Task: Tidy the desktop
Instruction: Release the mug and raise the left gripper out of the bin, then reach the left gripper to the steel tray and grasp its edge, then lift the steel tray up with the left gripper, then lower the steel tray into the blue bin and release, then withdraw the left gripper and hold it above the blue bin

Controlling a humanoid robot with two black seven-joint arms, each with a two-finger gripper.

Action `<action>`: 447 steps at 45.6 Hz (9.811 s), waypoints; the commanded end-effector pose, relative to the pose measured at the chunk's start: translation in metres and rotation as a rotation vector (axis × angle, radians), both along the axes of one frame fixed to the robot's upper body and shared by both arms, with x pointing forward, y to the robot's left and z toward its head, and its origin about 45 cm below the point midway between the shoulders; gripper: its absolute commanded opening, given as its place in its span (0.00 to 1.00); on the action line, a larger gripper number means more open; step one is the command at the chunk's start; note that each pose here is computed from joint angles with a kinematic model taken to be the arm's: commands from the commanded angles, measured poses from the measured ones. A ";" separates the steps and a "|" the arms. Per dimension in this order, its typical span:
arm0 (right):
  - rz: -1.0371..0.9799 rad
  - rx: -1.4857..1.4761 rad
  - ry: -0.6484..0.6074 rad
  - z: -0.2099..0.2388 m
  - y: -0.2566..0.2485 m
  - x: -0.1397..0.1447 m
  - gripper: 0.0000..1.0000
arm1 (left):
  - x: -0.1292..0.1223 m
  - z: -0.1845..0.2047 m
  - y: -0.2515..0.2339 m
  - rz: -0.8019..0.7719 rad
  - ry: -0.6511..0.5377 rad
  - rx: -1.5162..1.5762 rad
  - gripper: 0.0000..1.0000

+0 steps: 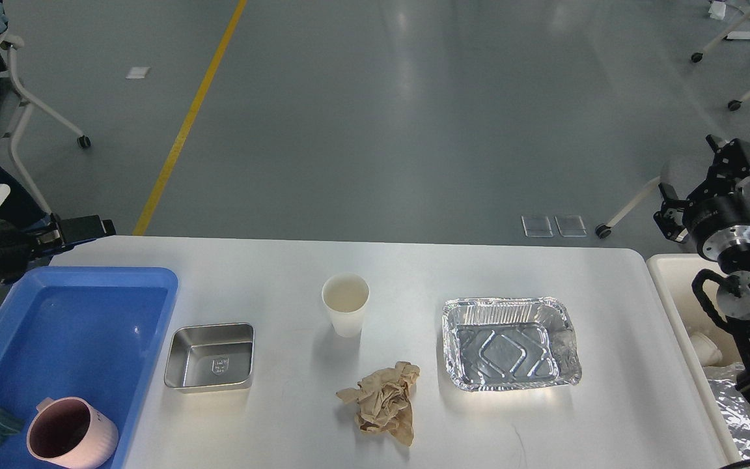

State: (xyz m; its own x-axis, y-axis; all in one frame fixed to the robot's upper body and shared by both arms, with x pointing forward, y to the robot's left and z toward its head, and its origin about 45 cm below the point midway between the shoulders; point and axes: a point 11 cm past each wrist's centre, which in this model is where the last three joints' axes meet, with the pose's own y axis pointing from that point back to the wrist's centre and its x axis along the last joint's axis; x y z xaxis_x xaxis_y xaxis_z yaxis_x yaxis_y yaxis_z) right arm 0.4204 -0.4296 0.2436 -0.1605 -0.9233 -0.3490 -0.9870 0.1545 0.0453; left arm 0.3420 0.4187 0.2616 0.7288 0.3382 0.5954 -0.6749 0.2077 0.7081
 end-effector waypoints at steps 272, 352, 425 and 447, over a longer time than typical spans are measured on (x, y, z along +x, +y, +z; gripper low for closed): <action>-0.012 -0.003 0.039 -0.018 -0.006 -0.012 1.00 | 0.078 0.072 -0.030 0.230 0.132 -0.099 0.00; 0.015 0.036 0.035 -0.024 0.015 -0.009 1.00 | -0.010 -0.106 0.037 0.689 0.359 -0.167 0.82; 0.056 -0.007 0.065 -0.031 0.025 -0.014 1.00 | 0.070 -0.100 -0.040 0.910 -0.196 -1.899 0.98; 0.092 0.006 0.053 -0.029 0.034 -0.010 1.00 | 0.074 -0.128 -0.093 1.006 -0.110 -1.992 0.98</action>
